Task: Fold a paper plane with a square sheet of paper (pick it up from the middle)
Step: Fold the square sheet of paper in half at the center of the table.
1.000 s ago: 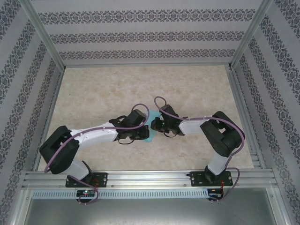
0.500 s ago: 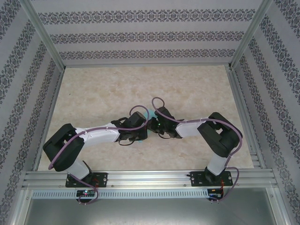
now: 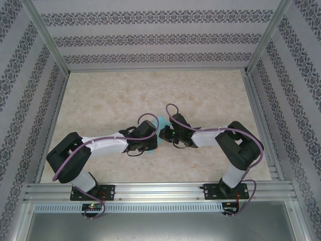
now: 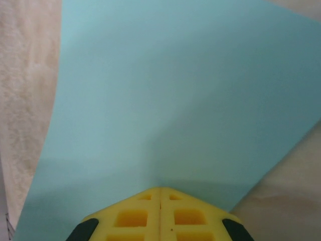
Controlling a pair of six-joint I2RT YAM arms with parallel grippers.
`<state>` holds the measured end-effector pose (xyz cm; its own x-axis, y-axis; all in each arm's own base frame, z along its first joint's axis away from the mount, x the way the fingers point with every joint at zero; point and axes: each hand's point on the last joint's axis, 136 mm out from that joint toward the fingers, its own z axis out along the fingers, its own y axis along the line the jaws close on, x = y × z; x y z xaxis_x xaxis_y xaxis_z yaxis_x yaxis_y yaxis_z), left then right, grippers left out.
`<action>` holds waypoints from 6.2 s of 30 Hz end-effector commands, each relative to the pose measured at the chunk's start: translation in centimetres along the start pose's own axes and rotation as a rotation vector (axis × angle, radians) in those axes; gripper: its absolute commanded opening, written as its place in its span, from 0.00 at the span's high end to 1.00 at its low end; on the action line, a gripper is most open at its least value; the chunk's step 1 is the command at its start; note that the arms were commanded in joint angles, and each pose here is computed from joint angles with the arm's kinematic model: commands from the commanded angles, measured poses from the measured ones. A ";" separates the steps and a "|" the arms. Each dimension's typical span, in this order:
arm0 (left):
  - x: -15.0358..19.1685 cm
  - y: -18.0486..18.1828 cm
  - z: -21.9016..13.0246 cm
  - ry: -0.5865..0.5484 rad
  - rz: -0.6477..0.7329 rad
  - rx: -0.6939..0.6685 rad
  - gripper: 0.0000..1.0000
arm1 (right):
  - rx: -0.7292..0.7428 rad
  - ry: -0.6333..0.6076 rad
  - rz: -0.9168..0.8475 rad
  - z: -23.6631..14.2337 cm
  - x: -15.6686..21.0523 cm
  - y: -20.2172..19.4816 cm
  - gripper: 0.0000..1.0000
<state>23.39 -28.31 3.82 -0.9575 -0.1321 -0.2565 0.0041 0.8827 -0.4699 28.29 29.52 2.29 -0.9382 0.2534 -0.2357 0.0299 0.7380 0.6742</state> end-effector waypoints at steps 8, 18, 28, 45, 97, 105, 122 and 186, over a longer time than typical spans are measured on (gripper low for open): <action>-0.3 0.6 1.2 -0.010 -0.025 -0.008 1.00 | 0.033 0.047 0.002 0.9 0.6 -1.2 1.00; -1.4 -0.8 1.4 -0.042 -0.013 0.060 1.00 | 0.042 0.062 -0.001 0.8 0.9 -1.5 1.00; 0.3 2.3 2.3 0.015 -0.038 -0.044 1.00 | 0.054 0.086 -0.037 0.9 0.9 -1.7 1.00; 3.8 6.0 2.6 0.156 -0.074 -0.194 1.00 | 0.154 -0.028 0.005 -0.7 -4.8 -6.7 1.00; 3.8 5.2 3.1 0.173 -0.040 -0.153 1.00 | 0.038 -0.098 -0.155 -4.7 -7.2 0.1 1.00; 3.3 4.5 3.0 0.168 -0.018 -0.139 1.00 | -0.026 0.042 -0.127 -1.0 -3.6 0.3 1.00; -2.6 -3.8 0.6 0.039 0.119 0.144 0.89 | 0.113 0.151 -0.101 1.1 -3.3 -5.8 1.00; 6.7 6.6 0.8 0.289 0.161 0.066 1.00 | 0.295 0.244 -0.090 1.9 -2.1 -9.8 1.00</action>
<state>21.56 -27.63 1.62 -0.9635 0.0960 -0.2499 0.2316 0.7673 -0.5980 32.72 27.66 1.02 -0.9825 0.0405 -0.1820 -0.0863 0.7666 0.6363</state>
